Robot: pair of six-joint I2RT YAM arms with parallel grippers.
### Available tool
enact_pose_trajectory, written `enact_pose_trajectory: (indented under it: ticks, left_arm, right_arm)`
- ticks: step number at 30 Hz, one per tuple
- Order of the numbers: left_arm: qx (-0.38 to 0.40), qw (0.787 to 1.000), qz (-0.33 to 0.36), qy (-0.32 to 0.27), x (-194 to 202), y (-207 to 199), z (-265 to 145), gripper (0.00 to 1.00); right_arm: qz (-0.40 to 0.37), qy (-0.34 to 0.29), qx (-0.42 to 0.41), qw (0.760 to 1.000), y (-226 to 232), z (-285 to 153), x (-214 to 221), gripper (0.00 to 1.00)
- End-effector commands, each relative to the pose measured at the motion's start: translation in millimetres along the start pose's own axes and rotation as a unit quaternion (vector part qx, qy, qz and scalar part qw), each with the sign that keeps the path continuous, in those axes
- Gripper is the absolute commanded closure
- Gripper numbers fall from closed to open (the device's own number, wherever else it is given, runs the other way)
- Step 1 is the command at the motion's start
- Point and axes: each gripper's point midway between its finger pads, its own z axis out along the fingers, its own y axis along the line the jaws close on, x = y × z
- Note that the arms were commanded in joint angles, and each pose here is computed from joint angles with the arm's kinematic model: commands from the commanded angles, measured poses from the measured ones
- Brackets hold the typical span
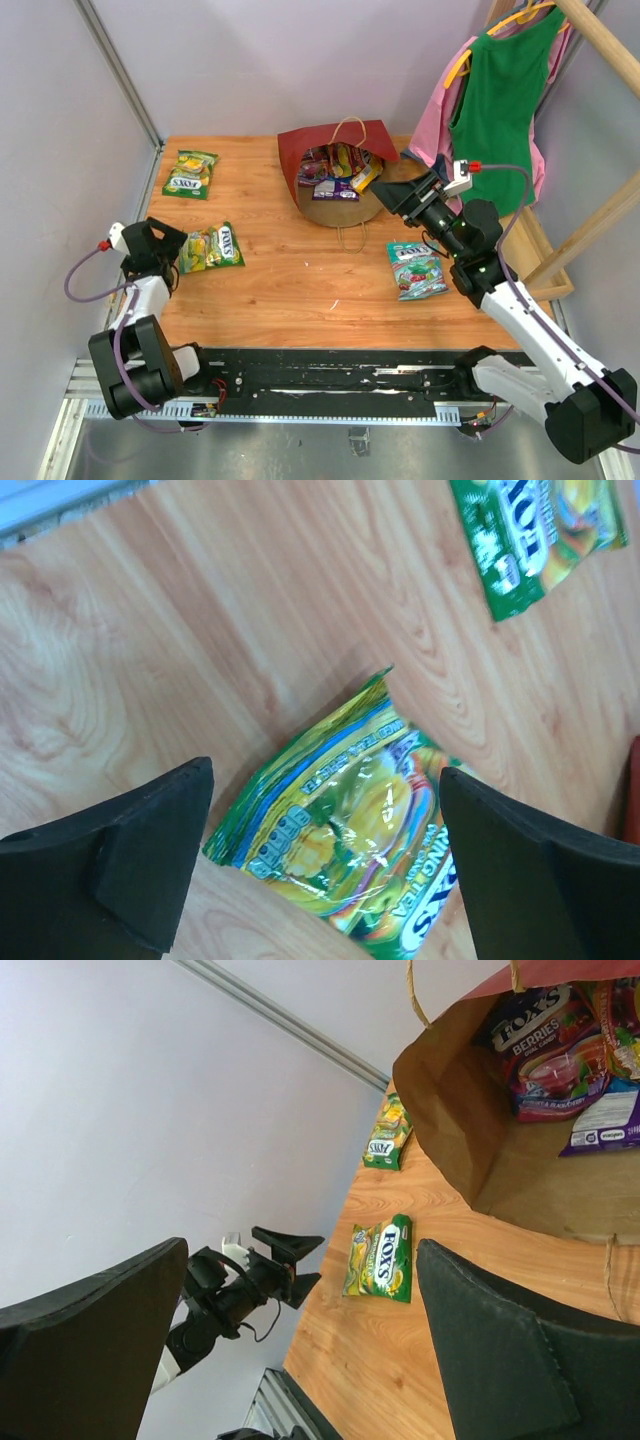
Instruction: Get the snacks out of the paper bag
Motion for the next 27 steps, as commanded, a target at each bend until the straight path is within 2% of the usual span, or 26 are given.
enact_pose_trajectory:
  ticks: [1, 7, 14, 20, 27]
  left_arm:
    - [0.016, 0.999, 0.013, -0.045, -35, -17, -16, 0.00]
    - [0.098, 0.995, 0.001, -0.028, -32, -48, -38, 0.00]
    - [0.124, 0.991, 0.027, 0.037, 3, -51, -33, 0.00]
    - [0.139, 0.984, 0.072, 0.089, 45, -71, -26, 0.00]
    - [0.136, 0.983, 0.075, 0.101, 57, -76, -17, 0.00]
  right_arm:
    - [0.007, 0.001, -0.021, 1.000, 9, 2, -4, 0.01]
    - [0.019, 0.003, -0.032, 0.999, 10, 5, -2, 0.01]
    - [0.036, 0.009, -0.024, 0.999, 8, 8, 0, 0.01]
    - [0.040, 0.022, -0.035, 0.998, 13, 11, 2, 0.01]
    - [0.045, 0.014, 0.013, 0.999, -6, 7, 4, 0.01]
